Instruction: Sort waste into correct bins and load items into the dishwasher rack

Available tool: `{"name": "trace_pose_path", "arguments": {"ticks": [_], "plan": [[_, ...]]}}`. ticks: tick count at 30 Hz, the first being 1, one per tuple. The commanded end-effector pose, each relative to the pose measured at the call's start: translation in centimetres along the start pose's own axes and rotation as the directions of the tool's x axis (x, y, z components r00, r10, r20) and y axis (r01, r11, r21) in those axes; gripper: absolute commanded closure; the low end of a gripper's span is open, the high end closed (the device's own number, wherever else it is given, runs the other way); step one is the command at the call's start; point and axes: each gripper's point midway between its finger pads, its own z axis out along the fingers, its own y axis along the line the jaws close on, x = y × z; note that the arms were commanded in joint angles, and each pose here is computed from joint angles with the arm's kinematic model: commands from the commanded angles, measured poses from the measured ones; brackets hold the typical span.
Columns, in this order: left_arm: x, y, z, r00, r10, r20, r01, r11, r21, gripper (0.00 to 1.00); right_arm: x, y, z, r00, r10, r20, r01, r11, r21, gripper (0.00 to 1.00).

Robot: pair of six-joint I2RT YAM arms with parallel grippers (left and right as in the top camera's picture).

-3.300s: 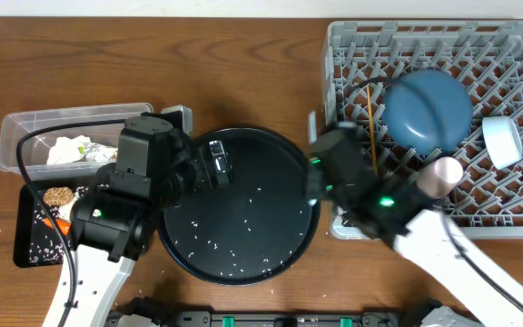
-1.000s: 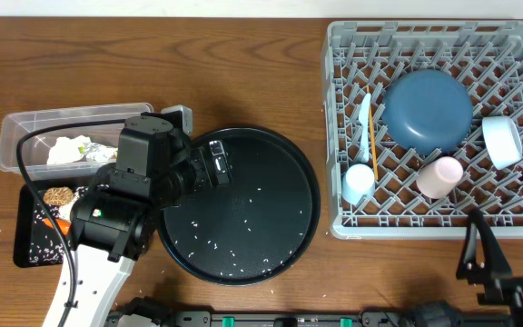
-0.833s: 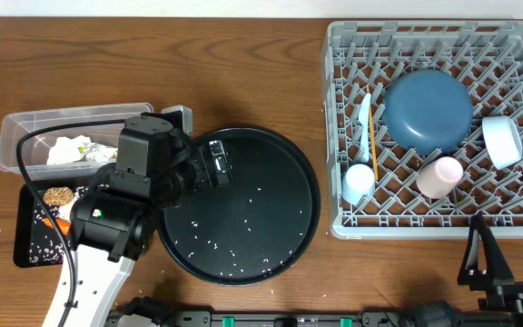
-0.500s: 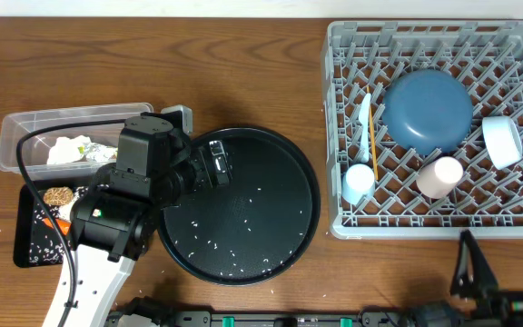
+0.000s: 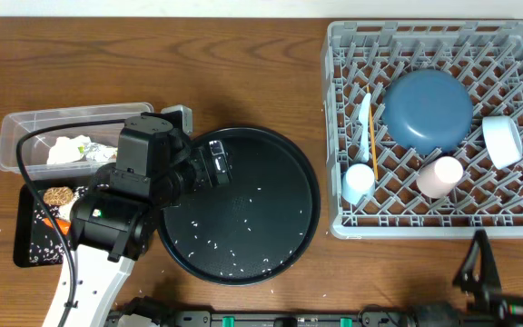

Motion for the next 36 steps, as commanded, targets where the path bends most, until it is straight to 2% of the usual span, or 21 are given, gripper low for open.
{"name": "trace_pose_path", "arguments": {"ticks": [1, 8, 19, 21, 25, 30, 33, 36], "plan": [[-0.4, 0.0, -0.3, 1.0, 0.017, 0.015, -0.017, 1.0, -0.004, 0.02, 3.1, -0.3, 2.8, 1.0, -0.017, -0.016, 0.018, 0.999, 0.029, 0.01], [-0.4, 0.0, -0.3, 1.0, 0.017, 0.015, -0.017, 1.0, -0.004, 0.02, 9.2, -0.2, 7.2, 0.997, 0.08, 0.023, -0.08, 0.997, 0.012, 0.01], [-0.4, 0.0, -0.3, 1.0, 0.017, 0.015, -0.017, 1.0, -0.004, 0.02, 15.7, -1.1, 9.1, 0.991, 0.112, 0.072, -0.112, 0.994, 0.004, 0.01], [-0.4, 0.0, -0.3, 1.0, 0.017, 0.015, -0.017, 1.0, -0.004, 0.02, 16.6, -1.3, 9.2, 0.995, 0.095, 0.032, -0.095, 0.995, 0.013, 0.01], [-0.4, 0.0, -0.3, 1.0, 0.017, 0.015, -0.017, 1.0, -0.004, 0.02, 18.8, -0.4, 9.2, 0.996, -0.057, -0.062, 0.054, 0.997, -0.053, 0.02], [-0.4, 0.0, -0.3, 1.0, 0.017, 0.015, -0.017, 1.0, -0.004, 0.02, 22.5, -1.1, 8.7, 0.958, -0.2, -0.207, 0.187, 0.979, -0.083, 0.01], [-0.4, 0.0, -0.3, 1.0, 0.017, 0.015, -0.017, 1.0, -0.004, 0.02, 22.6, -0.4, 8.6, 0.938, -0.286, -0.196, 0.262, 0.955, -0.141, 0.01], [-0.4, 0.0, -0.3, 1.0, 0.017, 0.015, -0.017, 1.0, -0.004, 0.02, 22.7, -0.4, 8.6, 0.937, -0.289, -0.196, 0.264, 0.954, -0.144, 0.01]]}}
